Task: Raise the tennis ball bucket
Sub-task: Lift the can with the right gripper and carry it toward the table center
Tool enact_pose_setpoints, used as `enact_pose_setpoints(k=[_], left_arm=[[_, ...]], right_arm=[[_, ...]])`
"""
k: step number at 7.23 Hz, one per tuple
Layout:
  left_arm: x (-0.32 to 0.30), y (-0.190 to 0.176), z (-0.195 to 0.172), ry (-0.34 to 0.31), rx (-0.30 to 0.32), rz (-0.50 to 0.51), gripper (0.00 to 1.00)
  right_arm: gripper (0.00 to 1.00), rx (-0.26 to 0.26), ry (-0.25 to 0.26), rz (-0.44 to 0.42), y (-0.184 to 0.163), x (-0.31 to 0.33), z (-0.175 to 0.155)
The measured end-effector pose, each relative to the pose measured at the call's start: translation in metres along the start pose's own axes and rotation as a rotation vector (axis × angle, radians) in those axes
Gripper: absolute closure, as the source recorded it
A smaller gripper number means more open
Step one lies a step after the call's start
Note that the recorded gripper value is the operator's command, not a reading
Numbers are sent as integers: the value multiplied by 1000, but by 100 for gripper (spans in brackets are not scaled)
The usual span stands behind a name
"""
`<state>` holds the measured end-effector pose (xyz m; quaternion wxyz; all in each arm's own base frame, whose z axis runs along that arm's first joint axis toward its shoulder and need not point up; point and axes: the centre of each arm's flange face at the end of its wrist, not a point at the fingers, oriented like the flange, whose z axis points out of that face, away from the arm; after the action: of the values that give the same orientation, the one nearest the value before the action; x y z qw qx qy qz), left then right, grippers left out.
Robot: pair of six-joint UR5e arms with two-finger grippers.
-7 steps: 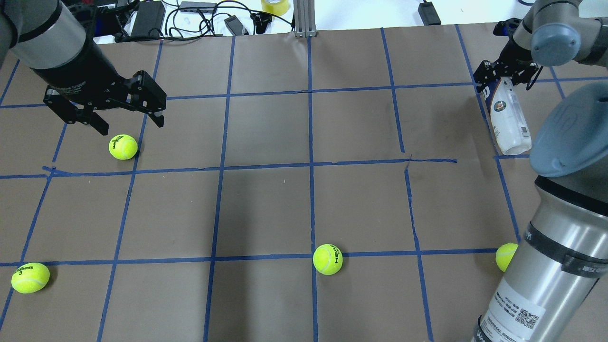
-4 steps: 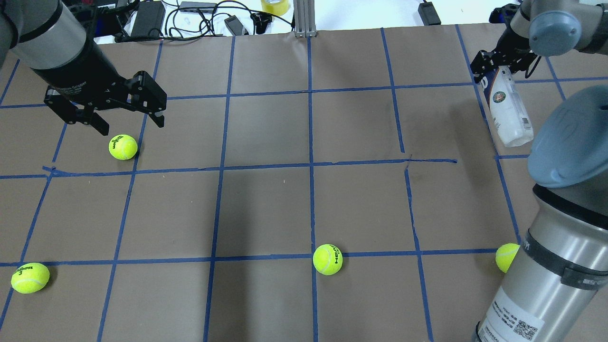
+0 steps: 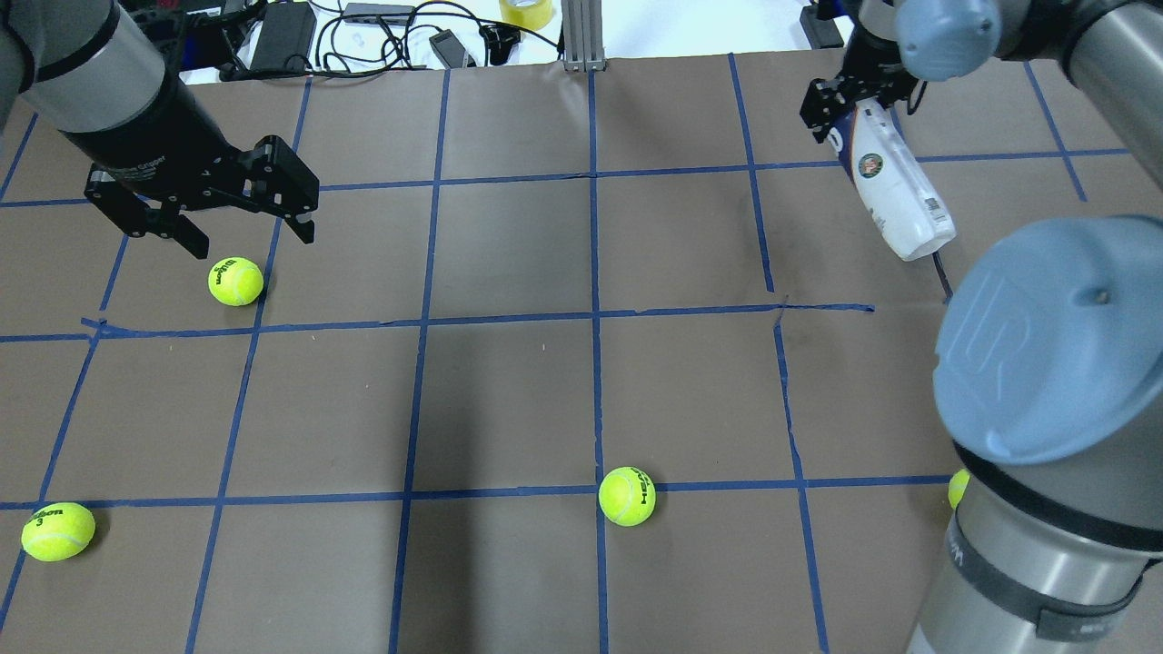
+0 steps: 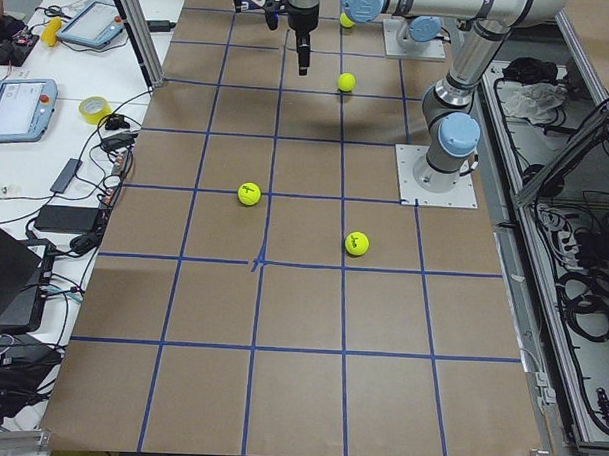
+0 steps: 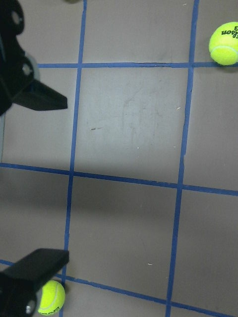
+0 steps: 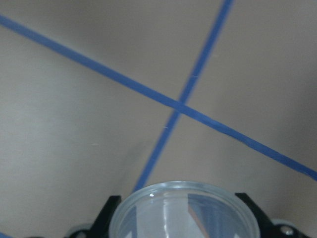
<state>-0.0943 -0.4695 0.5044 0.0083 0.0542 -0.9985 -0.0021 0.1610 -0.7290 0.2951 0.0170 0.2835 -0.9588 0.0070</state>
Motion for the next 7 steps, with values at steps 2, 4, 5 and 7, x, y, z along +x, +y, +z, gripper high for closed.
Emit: enact_pose_setpoints(k=[2,4,5,7], left_arm=[[-1,-1,-2,1,7,-1,0],[-10,-5,-10,6,31,-15,0],[-15,-7,-13,5,39,-11,0],[-24,-10,-18,2,52,12,0]], right_arm=[[77,47,-14,-338,-40,-138,0],[77,187,-83,-622,-70,-227,26],[76,233,-126,-690,-80,-253,43],[37,260,-157,-779,-85,-306,51]])
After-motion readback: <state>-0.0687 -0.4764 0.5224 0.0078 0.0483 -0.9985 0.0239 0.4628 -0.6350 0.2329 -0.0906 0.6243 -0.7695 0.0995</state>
